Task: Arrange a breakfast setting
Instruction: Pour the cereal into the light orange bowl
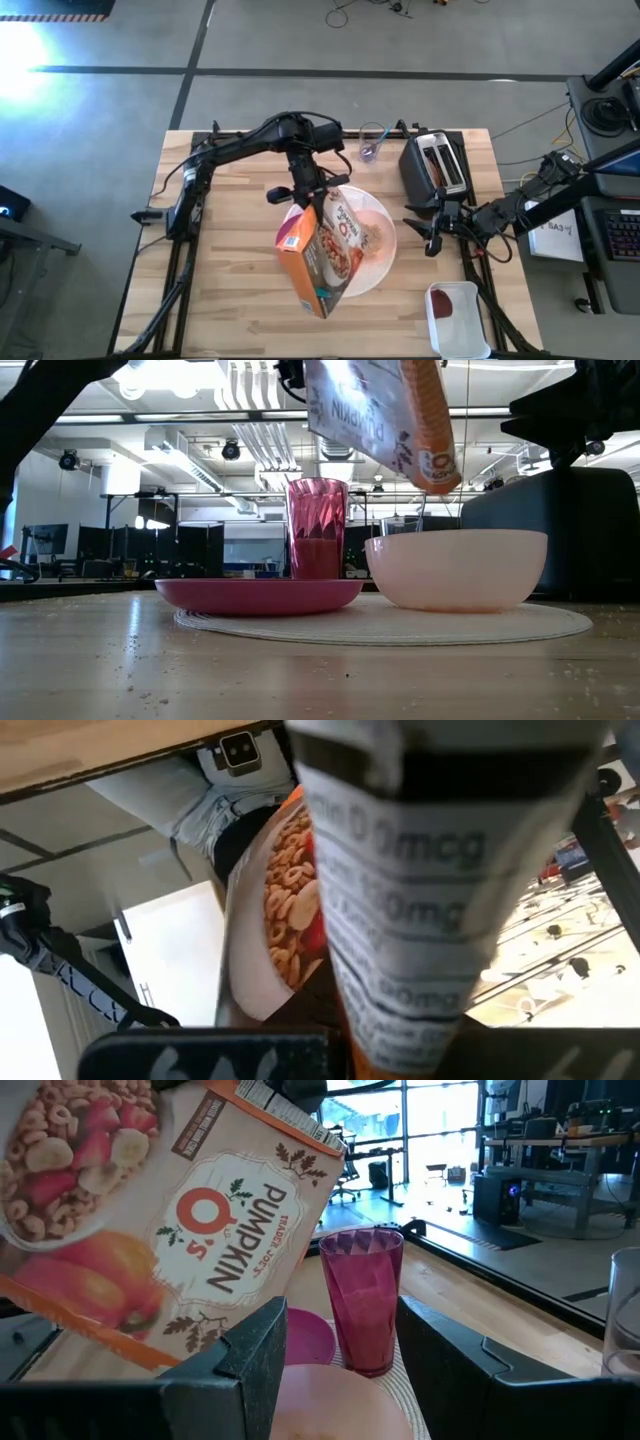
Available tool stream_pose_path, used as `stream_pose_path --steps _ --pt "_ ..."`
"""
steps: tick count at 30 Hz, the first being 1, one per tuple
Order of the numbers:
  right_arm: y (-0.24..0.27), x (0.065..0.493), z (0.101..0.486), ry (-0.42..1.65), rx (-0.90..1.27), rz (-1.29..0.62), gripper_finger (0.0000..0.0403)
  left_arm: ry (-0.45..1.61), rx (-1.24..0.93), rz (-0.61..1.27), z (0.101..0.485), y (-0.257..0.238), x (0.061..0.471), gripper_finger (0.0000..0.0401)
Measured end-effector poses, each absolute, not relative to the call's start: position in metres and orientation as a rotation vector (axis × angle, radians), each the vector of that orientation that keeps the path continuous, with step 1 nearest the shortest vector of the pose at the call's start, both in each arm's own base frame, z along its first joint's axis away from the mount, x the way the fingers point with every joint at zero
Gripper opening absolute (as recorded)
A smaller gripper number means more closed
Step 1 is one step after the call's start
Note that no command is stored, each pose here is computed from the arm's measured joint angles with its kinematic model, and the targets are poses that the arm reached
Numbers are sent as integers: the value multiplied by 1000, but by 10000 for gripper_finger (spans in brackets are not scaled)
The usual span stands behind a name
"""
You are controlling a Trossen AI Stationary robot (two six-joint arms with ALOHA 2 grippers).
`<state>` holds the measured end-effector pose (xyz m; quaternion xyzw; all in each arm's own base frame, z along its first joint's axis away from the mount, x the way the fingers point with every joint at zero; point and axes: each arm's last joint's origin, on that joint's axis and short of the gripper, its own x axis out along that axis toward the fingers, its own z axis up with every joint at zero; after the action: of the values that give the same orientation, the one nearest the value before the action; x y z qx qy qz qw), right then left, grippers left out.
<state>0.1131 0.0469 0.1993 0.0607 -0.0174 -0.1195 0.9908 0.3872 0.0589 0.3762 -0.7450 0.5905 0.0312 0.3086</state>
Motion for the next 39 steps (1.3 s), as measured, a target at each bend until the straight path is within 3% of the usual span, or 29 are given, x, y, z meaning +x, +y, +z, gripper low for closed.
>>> stream_pose_path --steps 39 --pt "47 113 199 -35 122 -240 178 1606 -2038 113 361 64 389 0"
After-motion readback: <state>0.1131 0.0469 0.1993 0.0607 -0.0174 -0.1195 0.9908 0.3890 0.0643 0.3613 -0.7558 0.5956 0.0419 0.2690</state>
